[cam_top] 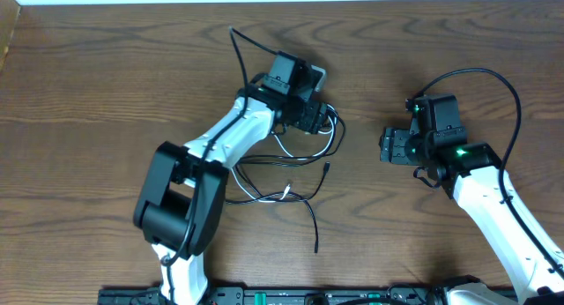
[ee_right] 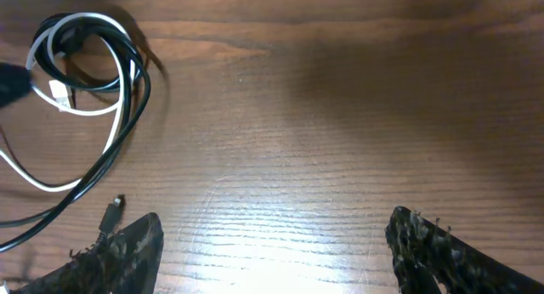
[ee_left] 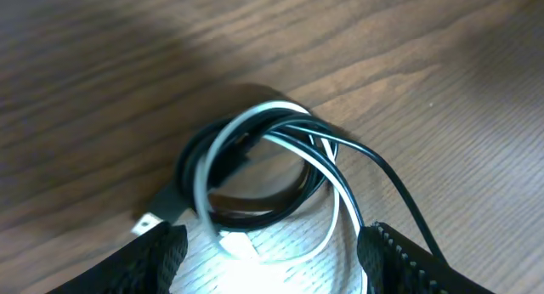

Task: Untangle cables

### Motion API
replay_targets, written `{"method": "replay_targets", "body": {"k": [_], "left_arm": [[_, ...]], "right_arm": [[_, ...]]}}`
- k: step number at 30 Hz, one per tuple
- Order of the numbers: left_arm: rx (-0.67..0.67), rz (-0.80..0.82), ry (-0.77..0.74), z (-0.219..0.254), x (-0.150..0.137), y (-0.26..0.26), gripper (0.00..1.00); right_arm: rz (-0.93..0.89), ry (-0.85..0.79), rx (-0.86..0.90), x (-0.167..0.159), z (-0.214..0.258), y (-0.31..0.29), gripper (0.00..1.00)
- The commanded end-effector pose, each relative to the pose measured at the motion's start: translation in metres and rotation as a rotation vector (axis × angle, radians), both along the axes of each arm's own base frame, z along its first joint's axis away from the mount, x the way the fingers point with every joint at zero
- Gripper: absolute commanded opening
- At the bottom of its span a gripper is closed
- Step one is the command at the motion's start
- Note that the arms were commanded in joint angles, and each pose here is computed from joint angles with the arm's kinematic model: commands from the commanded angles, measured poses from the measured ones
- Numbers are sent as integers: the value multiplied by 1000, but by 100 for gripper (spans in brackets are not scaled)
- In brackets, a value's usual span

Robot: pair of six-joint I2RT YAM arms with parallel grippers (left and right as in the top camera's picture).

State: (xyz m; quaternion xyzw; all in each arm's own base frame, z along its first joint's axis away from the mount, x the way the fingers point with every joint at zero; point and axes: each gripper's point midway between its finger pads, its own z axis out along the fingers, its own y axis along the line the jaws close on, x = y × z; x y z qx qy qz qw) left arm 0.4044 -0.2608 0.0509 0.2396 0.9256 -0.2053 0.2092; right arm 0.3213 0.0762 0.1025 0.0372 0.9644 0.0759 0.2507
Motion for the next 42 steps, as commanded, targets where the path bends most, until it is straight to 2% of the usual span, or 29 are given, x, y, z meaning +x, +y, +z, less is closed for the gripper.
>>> {"method": "replay_targets", "body": {"k": [1, 6, 9, 13, 15, 18, 23, 26, 29, 31, 34, 37, 42], "left_arm": [[27, -6, 3, -14, 3, -5, 69], [81, 6, 7, -30, 2, -3, 68], [78, 13, 28, -34, -4, -9, 61], [91, -11, 51, -39, -19, -19, 40], [97, -18, 57, -38, -23, -21, 25], [84, -15, 36, -21, -22, -19, 8], [39, 9, 12, 25, -30, -19, 8], [-54, -40, 58, 56, -53, -29, 8], [-109, -84, 97, 70, -69, -36, 8], [-141, -122, 143, 77, -85, -41, 8], [-177, -175, 175, 86, -102, -48, 8], [-187, -190, 162, 98, -108, -48, 8], [-230, -201, 84, 138, -116, -43, 8]], "right_arm": [[-2, 7, 11, -1, 0, -1, 80], [-2, 15, 9, -2, -1, -1, 80], [-2, 15, 9, -2, -1, -1, 80], [-2, 15, 9, -2, -1, -1, 80], [-2, 15, 9, -2, -1, -1, 80], [-2, 16, 9, -3, -1, -1, 80], [14, 21, 36, -4, -1, 4, 83], [45, 31, 82, -6, 0, 14, 82], [170, 29, 159, -11, 4, 35, 75], [386, -10, 252, -19, 16, 64, 74], [512, -47, 265, -23, 21, 74, 75], [566, -80, 234, -21, 22, 74, 73], [570, -99, 229, -18, 24, 75, 65]]}}
